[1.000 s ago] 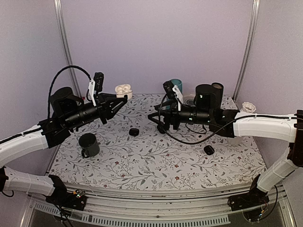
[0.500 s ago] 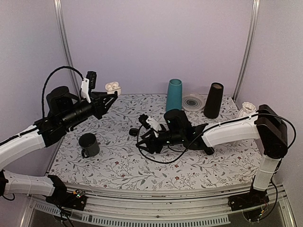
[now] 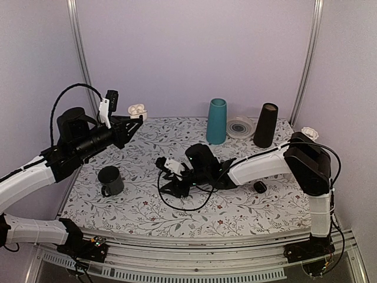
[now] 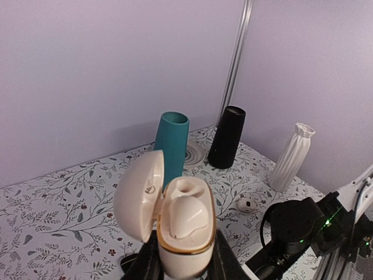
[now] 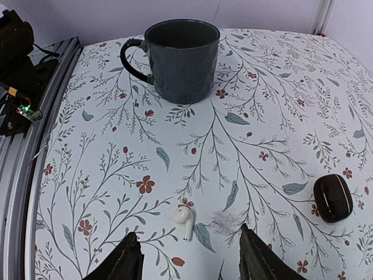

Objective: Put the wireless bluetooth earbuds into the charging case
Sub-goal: Pick up the right earbud from the center of the board.

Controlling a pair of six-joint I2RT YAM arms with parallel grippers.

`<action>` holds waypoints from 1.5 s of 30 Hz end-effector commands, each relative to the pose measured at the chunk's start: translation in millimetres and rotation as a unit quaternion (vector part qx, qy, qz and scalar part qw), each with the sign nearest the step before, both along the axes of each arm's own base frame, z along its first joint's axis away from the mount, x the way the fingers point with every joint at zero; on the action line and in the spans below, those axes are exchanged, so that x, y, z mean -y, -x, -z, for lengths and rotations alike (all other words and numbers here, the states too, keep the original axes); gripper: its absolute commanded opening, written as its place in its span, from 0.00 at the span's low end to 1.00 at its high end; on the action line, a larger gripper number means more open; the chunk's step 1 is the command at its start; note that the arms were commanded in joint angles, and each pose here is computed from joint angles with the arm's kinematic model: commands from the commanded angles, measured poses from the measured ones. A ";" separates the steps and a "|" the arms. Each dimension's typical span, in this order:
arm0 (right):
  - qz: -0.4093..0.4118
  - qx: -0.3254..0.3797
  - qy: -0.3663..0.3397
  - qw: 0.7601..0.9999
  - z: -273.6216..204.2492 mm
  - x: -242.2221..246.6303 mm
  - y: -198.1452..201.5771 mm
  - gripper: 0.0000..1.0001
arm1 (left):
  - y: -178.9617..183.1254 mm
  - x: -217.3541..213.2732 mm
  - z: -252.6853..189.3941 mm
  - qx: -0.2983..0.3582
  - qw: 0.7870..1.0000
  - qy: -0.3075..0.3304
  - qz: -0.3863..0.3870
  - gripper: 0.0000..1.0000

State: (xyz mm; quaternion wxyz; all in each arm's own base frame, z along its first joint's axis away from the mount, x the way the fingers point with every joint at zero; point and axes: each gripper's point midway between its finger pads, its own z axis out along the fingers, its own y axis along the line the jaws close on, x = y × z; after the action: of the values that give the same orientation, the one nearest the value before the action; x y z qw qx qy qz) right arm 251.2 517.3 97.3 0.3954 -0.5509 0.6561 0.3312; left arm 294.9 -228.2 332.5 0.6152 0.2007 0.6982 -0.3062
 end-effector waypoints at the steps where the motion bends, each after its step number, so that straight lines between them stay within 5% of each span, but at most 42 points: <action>1: -0.070 0.053 0.010 0.996 12.8 -17.2 13.8 0.58 | 1.7 -7.0 -19.9 0.016 1.000 0.015 0.000 0.00; 25: -0.135 0.067 0.111 0.982 94.6 -37.4 4.4 0.43 | 11.1 -23.9 -23.2 0.017 1.000 0.015 0.001 0.00; 45: -0.136 0.023 0.157 0.978 110.3 -27.8 2.3 0.27 | 9.4 -21.1 -20.7 0.010 1.000 0.016 0.011 0.00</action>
State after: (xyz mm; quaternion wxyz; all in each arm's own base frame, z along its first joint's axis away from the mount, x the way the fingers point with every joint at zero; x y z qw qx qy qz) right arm 252.5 559.7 20.7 0.3210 -0.6933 0.5845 0.2731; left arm 283.5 -209.8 346.9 0.6188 0.2063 0.6875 -0.3191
